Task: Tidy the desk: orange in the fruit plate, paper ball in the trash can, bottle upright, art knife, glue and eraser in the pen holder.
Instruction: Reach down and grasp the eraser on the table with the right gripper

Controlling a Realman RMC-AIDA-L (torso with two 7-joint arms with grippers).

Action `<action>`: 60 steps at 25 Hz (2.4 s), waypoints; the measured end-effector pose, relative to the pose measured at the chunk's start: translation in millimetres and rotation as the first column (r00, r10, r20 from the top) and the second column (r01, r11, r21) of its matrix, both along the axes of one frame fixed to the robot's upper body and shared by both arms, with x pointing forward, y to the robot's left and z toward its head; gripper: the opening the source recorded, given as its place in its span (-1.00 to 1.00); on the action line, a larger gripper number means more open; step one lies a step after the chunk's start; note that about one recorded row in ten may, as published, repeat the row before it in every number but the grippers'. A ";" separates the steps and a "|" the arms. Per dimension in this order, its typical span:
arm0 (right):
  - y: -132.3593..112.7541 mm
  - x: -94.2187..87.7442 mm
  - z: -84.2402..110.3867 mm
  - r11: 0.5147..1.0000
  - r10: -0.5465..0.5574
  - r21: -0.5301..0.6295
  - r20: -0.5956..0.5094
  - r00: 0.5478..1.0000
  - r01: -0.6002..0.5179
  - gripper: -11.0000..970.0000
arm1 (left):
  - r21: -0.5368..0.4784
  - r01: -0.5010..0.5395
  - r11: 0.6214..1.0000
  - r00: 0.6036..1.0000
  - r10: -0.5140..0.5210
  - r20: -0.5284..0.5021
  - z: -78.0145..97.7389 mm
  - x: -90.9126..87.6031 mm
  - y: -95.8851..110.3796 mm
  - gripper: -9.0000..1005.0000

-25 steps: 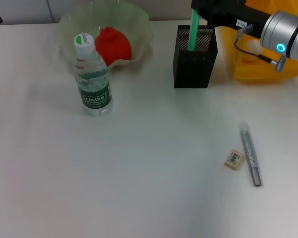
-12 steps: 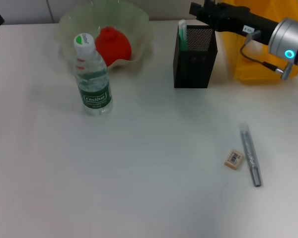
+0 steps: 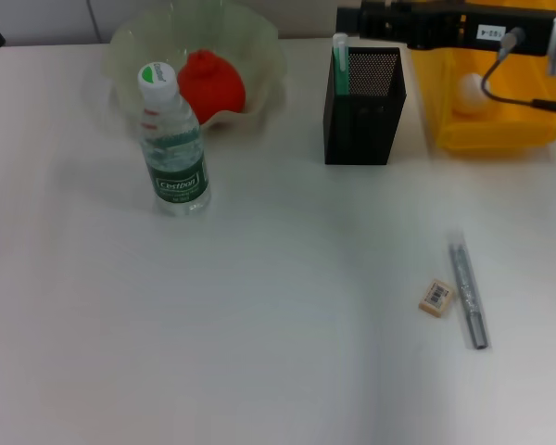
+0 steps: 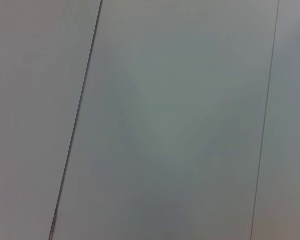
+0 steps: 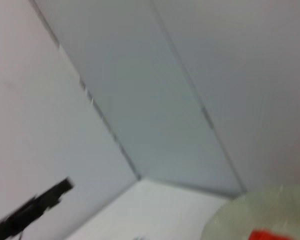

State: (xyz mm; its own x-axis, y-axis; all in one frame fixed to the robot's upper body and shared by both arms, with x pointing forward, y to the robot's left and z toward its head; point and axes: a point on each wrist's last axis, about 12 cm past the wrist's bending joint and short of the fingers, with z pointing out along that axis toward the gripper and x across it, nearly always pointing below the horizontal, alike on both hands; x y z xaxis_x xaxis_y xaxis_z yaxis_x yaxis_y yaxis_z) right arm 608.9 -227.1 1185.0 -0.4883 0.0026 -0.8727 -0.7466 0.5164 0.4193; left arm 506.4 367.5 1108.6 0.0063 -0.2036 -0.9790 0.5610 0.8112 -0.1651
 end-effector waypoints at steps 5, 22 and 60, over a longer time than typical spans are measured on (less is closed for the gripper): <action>16.0 -12.6 33.3 0.982 0.078 -0.157 -0.174 0.982 -0.106 0.23 | 0.000 0.000 1.000 1.000 0.000 0.000 0.0 0.0 0.0 0.42; 88.2 0.1 2.7 0.733 -0.045 -0.637 -0.398 0.916 -0.241 0.24 | 0.006 0.022 1.000 0.999 -0.022 0.029 6.7 10.5 -7.0 0.42; 94.3 -18.6 -44.0 0.371 -0.077 -0.830 -0.475 0.877 -0.417 0.52 | -0.017 0.036 0.999 0.998 -0.035 0.060 9.7 24.6 -18.6 0.42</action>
State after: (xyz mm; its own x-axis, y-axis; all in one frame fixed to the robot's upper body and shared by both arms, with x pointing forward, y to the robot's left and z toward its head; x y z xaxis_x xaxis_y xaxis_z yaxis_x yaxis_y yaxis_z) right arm 590.3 -132.8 1141.1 -0.6388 -0.7689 -0.0263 -0.7691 0.6373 0.0487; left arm 531.0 349.0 1118.3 0.0570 -0.2222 -0.9733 0.5988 0.7877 -0.1448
